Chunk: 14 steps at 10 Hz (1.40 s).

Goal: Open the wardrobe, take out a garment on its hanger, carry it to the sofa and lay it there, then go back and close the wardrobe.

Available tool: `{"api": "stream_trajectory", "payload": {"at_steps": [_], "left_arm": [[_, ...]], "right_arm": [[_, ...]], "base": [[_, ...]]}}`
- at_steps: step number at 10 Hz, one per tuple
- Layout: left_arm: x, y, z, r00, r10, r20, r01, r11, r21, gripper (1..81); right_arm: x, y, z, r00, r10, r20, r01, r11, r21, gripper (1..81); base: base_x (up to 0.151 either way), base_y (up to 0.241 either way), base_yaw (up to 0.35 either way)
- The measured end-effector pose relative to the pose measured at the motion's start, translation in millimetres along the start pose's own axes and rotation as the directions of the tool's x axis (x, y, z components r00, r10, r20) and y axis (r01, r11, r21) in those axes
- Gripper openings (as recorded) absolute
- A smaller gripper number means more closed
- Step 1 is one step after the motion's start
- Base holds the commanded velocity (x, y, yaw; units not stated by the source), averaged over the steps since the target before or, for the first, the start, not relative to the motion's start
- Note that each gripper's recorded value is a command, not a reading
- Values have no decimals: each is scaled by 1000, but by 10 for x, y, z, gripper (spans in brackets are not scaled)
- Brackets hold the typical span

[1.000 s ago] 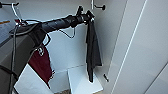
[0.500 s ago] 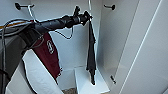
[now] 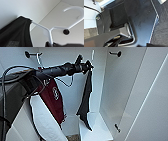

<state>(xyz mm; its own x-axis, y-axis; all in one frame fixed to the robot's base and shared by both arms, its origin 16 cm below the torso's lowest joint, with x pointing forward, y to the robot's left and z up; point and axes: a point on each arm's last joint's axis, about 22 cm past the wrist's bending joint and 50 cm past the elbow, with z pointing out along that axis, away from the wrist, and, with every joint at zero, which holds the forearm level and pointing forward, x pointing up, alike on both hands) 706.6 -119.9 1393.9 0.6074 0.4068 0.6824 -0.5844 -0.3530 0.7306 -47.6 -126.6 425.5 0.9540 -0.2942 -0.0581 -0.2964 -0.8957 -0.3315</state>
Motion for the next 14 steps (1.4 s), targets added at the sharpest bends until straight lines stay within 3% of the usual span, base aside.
{"api": "stream_trajectory", "payload": {"at_steps": [2, 4, 5, 9, 13, 14], "left_arm": [[-11, 325, -140, 1000, 30, -4, -30, 1000, -9, 10], [87, 877, -335, 996, 85, -24, -86, 994, -62, 10], [50, 956, -386, 995, 93, -21, -94, 993, -76, 10], [-98, 396, -509, 999, 41, 7, -40, 999, -17, 10], [-274, 540, -562, 998, 49, 43, -46, 997, -64, 10], [-295, 438, -553, 998, 37, 45, -35, 998, -55, 10]], "right_arm": [[175, -43, 11, 999, -15, -42, 16, 1000, 12, 811], [316, -91, 16, 997, -27, -78, 29, 999, 23, 811], [323, -97, 18, 996, -29, -83, 31, 999, 25, 811], [299, -93, 19, 997, -25, -79, 27, 999, 25, 811], [306, -103, 20, 997, -25, -79, 27, 999, 26, 811], [371, -112, 17, 996, -27, -85, 29, 999, 26, 811]], "base": [[0, 0, 0], [0, 0, 0], [0, 0, 0], [0, 0, 0], [-36, 0, 0], [-77, 0, 0]]}}
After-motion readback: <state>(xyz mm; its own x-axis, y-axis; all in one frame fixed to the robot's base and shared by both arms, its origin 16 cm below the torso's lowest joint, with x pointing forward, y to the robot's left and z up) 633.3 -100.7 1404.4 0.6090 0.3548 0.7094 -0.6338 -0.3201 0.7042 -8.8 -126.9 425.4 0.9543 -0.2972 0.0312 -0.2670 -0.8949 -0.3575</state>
